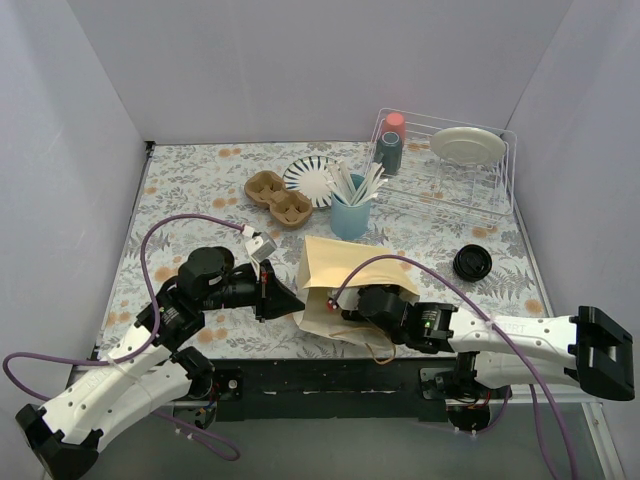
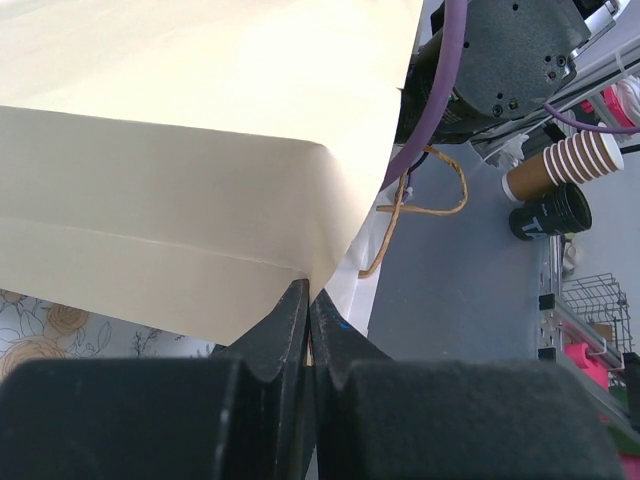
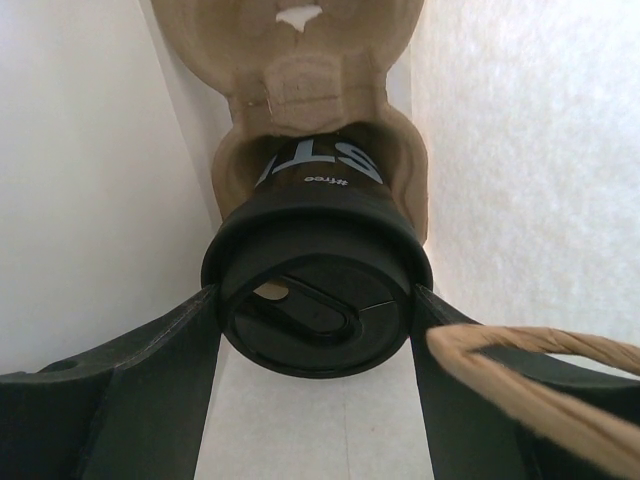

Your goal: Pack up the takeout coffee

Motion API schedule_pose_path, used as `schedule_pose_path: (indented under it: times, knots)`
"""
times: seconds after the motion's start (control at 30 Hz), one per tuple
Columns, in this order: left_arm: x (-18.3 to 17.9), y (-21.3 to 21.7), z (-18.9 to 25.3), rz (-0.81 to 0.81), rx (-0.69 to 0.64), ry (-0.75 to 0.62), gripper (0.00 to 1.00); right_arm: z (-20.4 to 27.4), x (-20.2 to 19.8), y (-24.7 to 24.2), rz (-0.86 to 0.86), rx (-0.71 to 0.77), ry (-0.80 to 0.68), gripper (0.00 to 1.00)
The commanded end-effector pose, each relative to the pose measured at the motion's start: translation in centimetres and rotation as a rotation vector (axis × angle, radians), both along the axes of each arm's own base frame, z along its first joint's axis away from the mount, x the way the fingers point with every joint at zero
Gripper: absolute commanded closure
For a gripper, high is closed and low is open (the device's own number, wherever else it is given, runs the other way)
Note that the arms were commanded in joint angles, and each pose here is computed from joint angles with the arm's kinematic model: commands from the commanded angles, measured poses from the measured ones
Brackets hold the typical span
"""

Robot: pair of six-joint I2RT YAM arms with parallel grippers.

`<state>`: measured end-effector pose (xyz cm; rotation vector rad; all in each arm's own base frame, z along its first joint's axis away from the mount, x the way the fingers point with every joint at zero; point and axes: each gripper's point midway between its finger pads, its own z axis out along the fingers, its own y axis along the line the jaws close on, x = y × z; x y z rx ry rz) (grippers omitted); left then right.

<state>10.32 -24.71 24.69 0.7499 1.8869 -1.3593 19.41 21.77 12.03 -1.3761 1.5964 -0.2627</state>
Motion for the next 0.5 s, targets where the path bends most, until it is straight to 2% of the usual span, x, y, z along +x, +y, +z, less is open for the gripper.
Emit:
schedule_pose_path:
  times: [0.0, 0.17, 0.47]
  knots:
    - [-1.2, -0.1, 0.8, -0.053, -0.032, 0.007, 1.00, -1.2, 0.7, -1.2, -0.068, -0.043, 0.022, 0.64]
    - [-1.2, 0.0, 0.7, -0.048, -0.031, 0.010, 1.00, -0.2, 1.2, -0.7, -0.076, -0.009, 0.003, 0.73]
    - [-0.9, -0.2, 0.8, -0.054, -0.025, -0.001, 1.00, 1.0, 1.8, 0.4, -0.053, -0.035, -0.015, 0.72]
